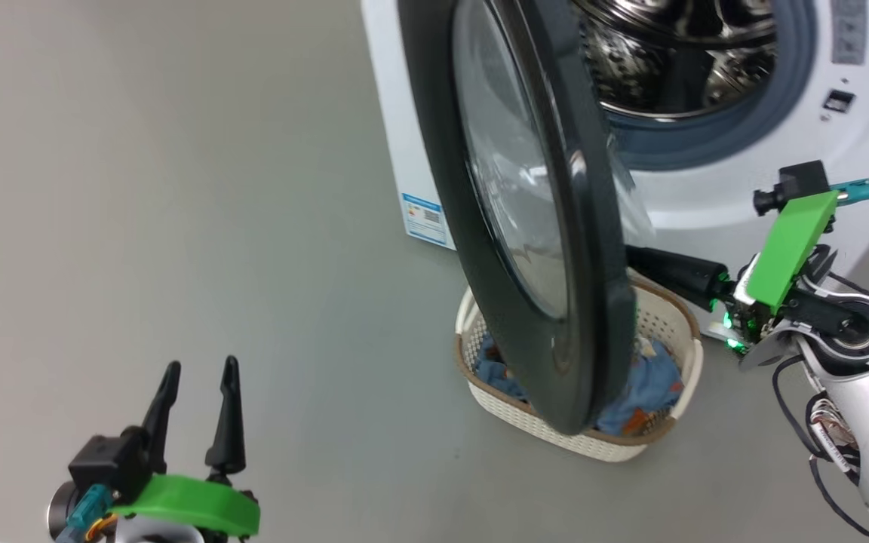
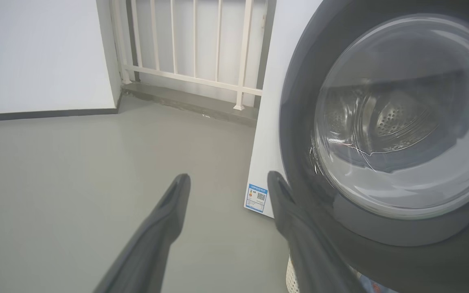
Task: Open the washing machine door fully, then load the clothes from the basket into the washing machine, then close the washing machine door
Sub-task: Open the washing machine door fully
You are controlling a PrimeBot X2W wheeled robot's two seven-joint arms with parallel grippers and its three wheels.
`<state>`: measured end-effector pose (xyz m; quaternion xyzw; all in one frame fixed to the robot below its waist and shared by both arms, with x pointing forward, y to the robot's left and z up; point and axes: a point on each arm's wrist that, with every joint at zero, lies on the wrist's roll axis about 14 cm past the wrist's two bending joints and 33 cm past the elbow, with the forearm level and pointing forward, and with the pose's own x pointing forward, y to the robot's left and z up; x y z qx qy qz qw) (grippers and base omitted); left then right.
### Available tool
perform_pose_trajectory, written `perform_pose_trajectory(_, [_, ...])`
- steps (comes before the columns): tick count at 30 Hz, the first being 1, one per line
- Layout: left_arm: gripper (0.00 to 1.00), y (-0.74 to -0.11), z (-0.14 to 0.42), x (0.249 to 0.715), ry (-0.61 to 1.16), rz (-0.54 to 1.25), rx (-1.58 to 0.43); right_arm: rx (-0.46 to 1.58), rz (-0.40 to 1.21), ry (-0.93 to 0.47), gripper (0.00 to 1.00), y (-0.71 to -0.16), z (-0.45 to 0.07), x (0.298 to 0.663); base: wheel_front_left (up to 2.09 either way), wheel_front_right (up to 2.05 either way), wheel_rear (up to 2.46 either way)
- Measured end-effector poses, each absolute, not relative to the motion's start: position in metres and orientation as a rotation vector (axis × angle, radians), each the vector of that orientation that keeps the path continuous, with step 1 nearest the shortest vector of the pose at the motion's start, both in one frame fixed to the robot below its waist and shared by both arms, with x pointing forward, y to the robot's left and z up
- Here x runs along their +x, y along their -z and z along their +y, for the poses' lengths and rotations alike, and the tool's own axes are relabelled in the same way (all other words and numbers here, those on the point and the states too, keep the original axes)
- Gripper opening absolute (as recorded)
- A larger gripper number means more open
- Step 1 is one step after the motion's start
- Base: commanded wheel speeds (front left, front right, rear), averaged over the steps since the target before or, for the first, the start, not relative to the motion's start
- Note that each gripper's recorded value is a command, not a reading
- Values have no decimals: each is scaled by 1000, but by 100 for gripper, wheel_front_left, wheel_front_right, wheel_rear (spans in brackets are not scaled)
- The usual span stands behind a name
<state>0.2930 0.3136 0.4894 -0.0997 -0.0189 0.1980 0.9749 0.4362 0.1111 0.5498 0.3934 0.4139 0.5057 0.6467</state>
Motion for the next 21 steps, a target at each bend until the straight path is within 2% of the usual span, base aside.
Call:
perform_pose_trajectory(7, [100, -486, 330, 266, -473, -33, -192, 869, 988, -1245, 0, -556, 142, 412, 0, 0, 0])
perform_pose_trajectory(21, [100, -487, 331, 263, -476, -38, -187, 867, 1002, -1255, 0, -556, 146, 409, 0, 0, 0])
